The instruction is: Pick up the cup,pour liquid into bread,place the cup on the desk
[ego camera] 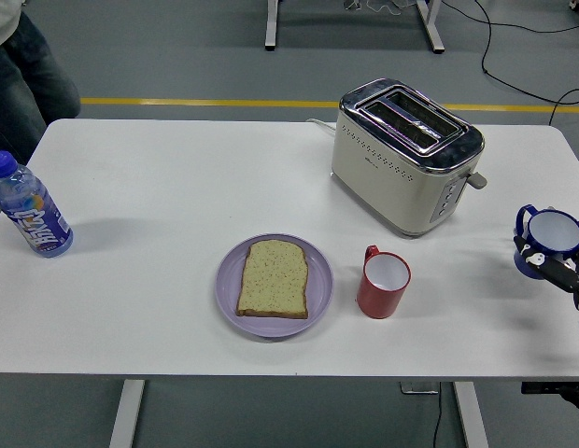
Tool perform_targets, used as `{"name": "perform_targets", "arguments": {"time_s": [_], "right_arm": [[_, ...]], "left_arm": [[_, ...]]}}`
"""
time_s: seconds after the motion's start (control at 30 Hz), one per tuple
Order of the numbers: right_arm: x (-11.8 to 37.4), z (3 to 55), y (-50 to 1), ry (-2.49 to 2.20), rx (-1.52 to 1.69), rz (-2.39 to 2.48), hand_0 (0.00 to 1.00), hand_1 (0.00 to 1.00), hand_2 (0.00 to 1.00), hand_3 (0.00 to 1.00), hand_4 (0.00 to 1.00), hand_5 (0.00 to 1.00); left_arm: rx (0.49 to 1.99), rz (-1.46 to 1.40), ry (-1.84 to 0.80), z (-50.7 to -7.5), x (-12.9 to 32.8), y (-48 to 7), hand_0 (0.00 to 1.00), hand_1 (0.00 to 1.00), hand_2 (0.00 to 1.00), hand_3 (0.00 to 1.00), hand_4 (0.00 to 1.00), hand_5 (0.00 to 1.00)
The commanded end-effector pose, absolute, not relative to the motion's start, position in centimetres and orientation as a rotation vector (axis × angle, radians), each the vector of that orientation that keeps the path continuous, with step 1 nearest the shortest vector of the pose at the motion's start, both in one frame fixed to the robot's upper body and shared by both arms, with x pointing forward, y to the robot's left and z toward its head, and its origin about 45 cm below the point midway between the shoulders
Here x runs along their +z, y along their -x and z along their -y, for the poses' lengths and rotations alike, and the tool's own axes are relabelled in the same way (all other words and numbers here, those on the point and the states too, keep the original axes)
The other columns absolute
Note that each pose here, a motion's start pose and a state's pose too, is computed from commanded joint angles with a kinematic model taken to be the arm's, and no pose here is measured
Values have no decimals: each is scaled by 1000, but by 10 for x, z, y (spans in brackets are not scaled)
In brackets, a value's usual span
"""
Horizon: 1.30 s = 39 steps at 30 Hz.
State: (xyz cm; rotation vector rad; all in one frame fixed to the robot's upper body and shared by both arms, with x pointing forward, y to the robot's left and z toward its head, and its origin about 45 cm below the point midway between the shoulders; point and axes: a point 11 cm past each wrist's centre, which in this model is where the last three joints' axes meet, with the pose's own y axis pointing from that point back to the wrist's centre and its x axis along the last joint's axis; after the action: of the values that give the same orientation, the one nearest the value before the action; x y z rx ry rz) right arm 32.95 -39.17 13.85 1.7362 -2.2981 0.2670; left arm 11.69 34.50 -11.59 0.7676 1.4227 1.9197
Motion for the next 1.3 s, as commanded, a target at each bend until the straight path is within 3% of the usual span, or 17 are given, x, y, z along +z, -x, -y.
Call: {"name": "perform_targets", "arguments": {"time_s": [1.3], "right_arm": [[134, 384, -327, -1760, 267, 2261, 489, 432, 544, 558, 625, 2]], "left_arm": [[1899, -1425, -780, -341, -116, -118, 690, 756, 773, 611, 396, 998]]}}
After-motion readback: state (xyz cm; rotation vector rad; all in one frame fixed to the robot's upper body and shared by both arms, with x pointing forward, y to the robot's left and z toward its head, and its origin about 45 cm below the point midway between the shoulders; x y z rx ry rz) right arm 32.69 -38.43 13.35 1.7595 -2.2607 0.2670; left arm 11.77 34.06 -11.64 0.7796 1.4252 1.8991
